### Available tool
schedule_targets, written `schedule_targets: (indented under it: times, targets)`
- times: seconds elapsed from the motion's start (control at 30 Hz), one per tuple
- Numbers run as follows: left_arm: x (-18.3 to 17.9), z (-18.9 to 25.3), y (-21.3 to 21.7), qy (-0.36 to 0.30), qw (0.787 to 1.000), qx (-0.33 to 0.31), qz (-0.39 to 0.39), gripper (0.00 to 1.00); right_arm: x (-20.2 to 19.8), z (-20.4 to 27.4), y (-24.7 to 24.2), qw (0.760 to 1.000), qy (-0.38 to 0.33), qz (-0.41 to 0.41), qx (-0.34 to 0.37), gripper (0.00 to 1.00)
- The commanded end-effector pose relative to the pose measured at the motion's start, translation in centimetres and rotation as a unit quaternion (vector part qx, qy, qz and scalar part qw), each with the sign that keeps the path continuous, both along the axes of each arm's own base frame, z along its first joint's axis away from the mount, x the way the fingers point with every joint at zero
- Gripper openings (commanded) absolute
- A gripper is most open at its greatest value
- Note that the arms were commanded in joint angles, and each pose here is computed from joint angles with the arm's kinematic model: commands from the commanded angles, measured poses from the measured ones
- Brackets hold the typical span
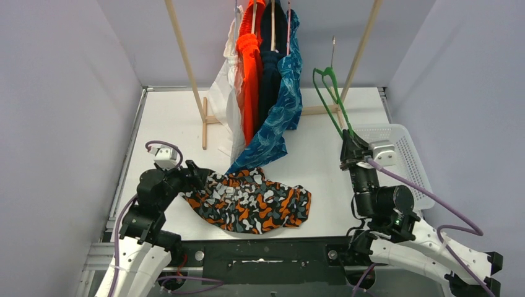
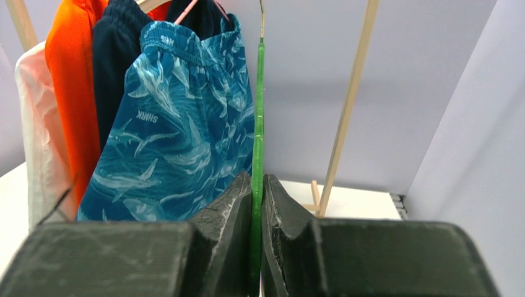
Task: Remove the shorts from the hanger
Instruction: Place the hanger on the clothes rod.
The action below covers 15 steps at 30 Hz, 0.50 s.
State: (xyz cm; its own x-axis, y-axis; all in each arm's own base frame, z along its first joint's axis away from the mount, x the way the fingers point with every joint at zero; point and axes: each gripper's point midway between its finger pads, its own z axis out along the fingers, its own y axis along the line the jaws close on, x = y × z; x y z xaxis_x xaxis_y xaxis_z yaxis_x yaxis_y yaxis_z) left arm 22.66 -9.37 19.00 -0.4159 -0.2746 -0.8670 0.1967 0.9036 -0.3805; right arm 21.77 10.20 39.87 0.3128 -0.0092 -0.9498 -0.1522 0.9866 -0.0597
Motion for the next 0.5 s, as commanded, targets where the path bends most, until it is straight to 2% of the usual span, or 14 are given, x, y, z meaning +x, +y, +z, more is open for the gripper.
schedule_targets:
  times: [0.0, 0.2, 0.37, 0.47]
  targets:
    - [1.4, 2.8, 1.6, -0.064, 0.997, 0.014, 0.042, 0.78, 0.5, 4.3, -0.2, 0.997, -0.064, -0.033, 0.021, 0.0]
    - [1.3, 2.5, 2.8, -0.058, 0.995, 0.015, 0.079, 0.8, 2.3, 7.2, 0.6, 0.996, -0.074, -0.032, 0.039, 0.0]
    - [1.0, 1.9, 1.9, -0.052, 0.997, 0.008, 0.055, 0.8, 6.1, 7.7, 1.1, 0.998, -0.046, -0.03, 0.04, 0.0]
    - [1.0, 1.9, 2.0, -0.05, 0.997, 0.009, 0.057, 0.8, 7.8, 8.0, 0.8, 0.996, -0.056, -0.01, 0.063, 0.0]
